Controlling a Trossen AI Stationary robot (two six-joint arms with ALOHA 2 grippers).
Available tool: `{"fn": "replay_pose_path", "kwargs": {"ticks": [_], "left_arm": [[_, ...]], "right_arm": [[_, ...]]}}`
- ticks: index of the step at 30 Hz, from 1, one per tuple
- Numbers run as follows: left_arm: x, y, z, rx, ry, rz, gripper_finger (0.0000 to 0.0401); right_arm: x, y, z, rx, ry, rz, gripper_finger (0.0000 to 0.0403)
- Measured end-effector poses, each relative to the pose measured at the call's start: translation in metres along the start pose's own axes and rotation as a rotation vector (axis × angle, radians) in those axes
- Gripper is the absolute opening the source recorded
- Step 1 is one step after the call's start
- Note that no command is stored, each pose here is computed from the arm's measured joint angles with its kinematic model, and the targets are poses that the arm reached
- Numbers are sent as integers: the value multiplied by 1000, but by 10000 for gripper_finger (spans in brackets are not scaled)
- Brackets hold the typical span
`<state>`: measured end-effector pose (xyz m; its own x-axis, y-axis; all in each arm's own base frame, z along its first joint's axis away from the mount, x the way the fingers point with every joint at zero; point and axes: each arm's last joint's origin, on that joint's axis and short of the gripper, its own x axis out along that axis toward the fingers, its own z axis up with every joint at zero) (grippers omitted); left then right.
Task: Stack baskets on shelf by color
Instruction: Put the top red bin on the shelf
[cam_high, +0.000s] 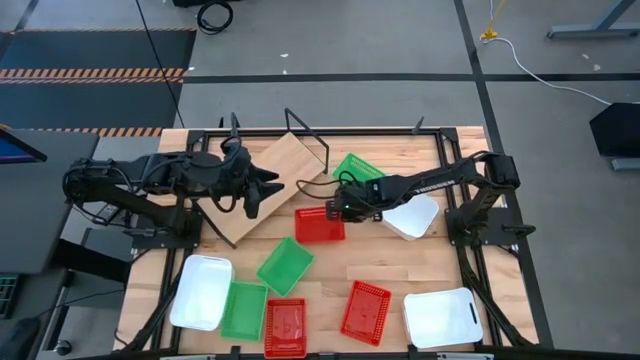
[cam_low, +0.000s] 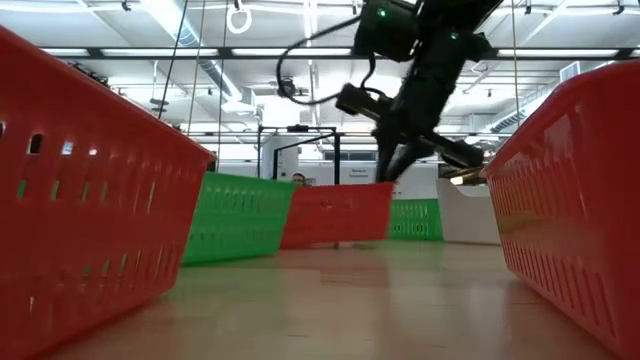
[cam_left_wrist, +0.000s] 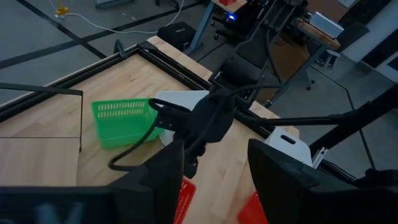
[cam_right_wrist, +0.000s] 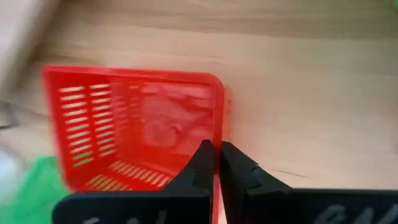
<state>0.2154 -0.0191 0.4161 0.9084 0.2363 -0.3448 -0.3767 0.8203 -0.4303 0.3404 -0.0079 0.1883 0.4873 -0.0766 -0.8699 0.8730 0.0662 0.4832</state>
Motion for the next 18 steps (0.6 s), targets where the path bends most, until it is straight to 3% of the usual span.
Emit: {"fn": "replay_pose_path", "kwargs": {"ticks": [9,15,18], "left_arm": [[0,0,0,-26,0,0,172],[0,0,0,-26,0,0,172],[0,0,0,-25,0,0,173]], "right_arm": [[-17,31,5,71,-51,133,10],[-49,53,9,29,-63,242,10],[-64,52,14,120,-150,269,10]]}}
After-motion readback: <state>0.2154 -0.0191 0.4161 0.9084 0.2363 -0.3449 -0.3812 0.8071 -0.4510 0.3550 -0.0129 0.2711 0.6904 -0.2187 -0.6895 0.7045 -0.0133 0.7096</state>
